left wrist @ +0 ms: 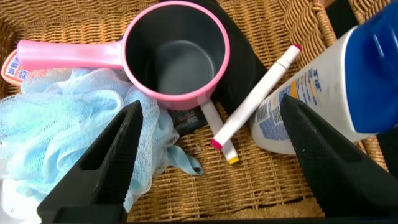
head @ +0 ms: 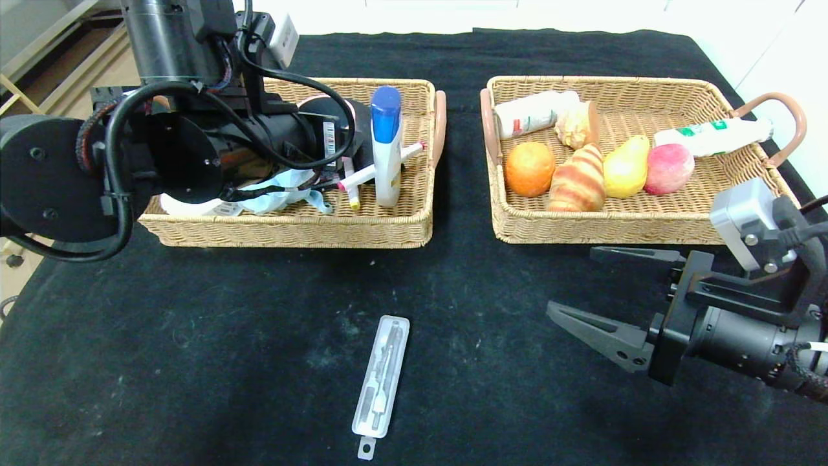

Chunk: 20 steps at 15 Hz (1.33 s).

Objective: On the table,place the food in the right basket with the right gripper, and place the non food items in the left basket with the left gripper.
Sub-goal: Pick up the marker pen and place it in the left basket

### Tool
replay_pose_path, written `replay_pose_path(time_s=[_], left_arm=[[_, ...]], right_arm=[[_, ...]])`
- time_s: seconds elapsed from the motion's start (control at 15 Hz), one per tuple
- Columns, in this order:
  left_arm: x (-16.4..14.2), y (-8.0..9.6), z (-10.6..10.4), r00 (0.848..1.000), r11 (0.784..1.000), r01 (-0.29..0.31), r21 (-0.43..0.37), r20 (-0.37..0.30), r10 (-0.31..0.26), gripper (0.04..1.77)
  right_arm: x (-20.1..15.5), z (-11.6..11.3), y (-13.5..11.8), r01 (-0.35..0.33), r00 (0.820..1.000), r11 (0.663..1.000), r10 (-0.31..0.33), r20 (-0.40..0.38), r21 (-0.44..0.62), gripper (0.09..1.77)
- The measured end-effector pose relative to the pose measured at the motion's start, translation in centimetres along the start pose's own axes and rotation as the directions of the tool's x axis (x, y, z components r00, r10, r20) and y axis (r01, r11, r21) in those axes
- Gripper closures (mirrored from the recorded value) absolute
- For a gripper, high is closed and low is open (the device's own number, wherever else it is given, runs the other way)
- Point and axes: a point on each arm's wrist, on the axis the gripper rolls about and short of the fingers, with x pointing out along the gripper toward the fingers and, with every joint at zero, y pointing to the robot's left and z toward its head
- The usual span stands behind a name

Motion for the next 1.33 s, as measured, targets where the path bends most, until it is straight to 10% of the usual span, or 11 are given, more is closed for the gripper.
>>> replay_pose_path(time_s=[0.73, 1.33], left_arm=[[-6.3, -1.4, -2.4, 0.978, 0.992, 0.116, 0.039, -0.178, -0.107, 0.12], [-8.7, -5.9, -7.4, 0.912, 0.961, 0.274, 0.030, -0.327, -0.249, 0.11]], right_arm=[[0.0, 0.0, 0.4, -0.015, 1.000, 1.000, 0.015, 0.001, -0.003, 0.15], [-0.1, 0.1, 0.4, -0.016, 1.000, 1.000, 0.016, 0.007, -0.004, 0.15]])
